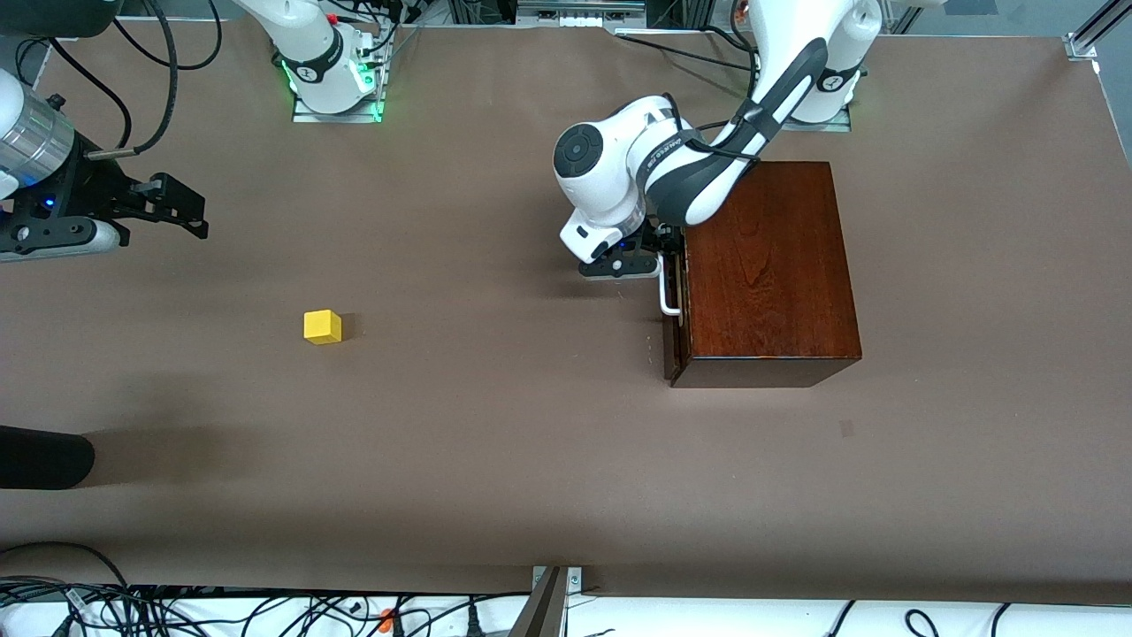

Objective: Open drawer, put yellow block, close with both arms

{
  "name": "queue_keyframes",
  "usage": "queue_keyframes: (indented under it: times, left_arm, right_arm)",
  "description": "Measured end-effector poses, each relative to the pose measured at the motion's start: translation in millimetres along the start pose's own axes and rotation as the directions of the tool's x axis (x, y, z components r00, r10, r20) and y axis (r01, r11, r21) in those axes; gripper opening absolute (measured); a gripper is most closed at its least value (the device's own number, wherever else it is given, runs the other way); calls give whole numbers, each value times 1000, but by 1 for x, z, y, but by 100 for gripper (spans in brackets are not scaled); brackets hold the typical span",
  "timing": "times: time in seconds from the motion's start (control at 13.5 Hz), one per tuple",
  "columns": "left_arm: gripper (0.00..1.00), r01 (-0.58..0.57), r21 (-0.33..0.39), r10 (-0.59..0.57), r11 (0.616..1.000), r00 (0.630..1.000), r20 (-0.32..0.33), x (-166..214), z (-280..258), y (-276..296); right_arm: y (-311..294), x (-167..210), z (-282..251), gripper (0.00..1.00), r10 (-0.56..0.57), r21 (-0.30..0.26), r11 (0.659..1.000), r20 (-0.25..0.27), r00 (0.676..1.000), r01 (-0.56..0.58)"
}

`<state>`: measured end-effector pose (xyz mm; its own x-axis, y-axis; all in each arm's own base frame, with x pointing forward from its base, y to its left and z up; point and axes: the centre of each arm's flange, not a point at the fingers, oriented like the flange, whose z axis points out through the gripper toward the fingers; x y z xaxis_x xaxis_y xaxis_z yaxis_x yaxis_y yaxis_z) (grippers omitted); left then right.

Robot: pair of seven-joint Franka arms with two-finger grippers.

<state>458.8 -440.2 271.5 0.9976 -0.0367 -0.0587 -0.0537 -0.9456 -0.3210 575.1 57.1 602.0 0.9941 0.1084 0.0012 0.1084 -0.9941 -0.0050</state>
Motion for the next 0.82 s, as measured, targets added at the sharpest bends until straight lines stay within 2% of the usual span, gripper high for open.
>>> queue_keyframes:
  times: [0.82]
  left_arm:
    - [100,13,-53,-15,998,999,-38,-7,-19,31]
  right_arm:
    - [0,0,0,100,0,0,1000,0,1000,0]
